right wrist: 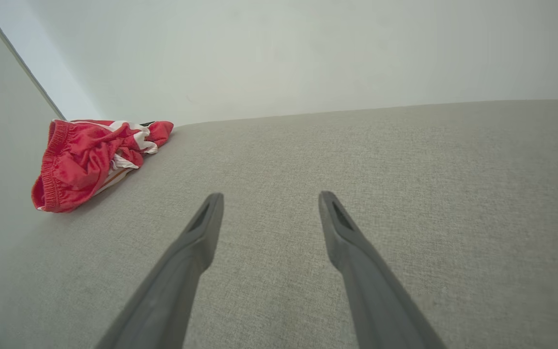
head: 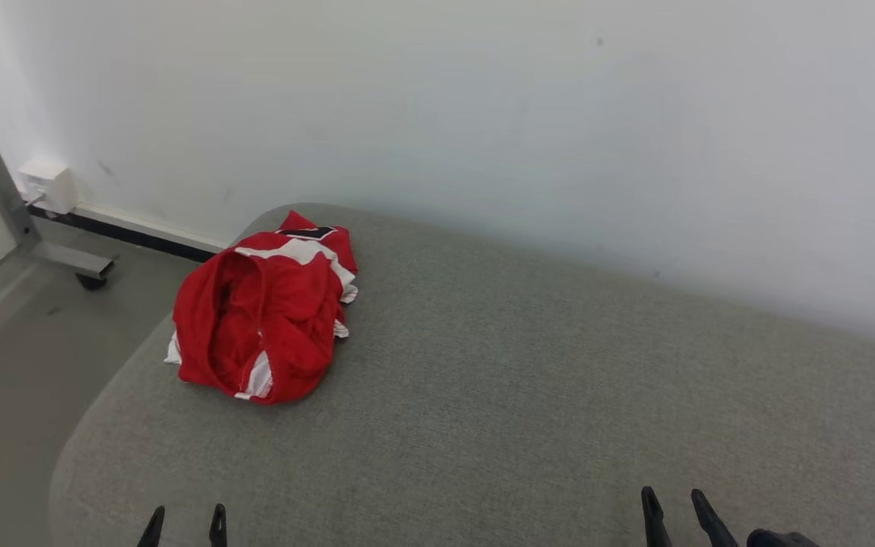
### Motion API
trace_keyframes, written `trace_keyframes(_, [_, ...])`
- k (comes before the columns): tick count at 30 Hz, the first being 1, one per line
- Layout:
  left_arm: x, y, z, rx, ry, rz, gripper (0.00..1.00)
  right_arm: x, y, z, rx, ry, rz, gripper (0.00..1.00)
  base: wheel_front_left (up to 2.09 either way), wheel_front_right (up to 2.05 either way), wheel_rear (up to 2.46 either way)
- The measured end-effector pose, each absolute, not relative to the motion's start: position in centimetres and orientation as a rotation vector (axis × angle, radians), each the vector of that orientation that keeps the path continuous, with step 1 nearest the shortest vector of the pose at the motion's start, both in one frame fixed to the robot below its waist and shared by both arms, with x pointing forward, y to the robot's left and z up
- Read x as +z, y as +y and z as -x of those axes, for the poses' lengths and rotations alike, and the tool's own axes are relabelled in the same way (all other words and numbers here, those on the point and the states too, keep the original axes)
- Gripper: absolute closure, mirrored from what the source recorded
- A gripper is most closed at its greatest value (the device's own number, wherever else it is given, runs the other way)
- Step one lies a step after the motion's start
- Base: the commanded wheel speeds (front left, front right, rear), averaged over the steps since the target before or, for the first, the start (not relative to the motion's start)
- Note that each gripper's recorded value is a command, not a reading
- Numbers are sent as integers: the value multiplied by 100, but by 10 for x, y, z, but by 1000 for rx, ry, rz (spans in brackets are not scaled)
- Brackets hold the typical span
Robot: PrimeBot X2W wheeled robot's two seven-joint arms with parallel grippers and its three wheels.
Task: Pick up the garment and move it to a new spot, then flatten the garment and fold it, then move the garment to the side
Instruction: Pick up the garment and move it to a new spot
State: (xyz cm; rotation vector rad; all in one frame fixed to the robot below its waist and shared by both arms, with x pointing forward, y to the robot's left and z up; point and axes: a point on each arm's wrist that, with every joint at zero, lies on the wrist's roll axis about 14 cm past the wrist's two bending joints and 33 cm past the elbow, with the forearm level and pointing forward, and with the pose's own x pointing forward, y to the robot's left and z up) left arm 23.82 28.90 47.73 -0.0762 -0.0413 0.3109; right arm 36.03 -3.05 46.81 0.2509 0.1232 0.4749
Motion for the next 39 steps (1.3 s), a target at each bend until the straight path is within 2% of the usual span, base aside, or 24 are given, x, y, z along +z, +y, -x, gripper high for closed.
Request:
trace_keyframes(8, [476, 314, -213, 436, -41, 83, 0, 471, 14, -370, 602, 127, -210, 0, 0, 0, 0])
trace_keyframes(16, [473, 323, -200, 500, -24, 86, 0, 465, 38, -374, 672, 145, -183, 0, 0, 0, 0])
trace_keyframes(30, [467, 322, -197, 510, -8, 101, 0, 462, 43, -374, 686, 155, -178, 0, 0, 0, 0])
trace_keyframes(35, [463, 321, -207, 485, 6, 107, 0, 460, 38, -373, 676, 159, -180, 0, 0, 0, 0])
trace_keyframes(39, [473, 324, -233, 431, 5, 80, 0, 457, 30, -373, 659, 166, -177, 0, 0, 0, 0])
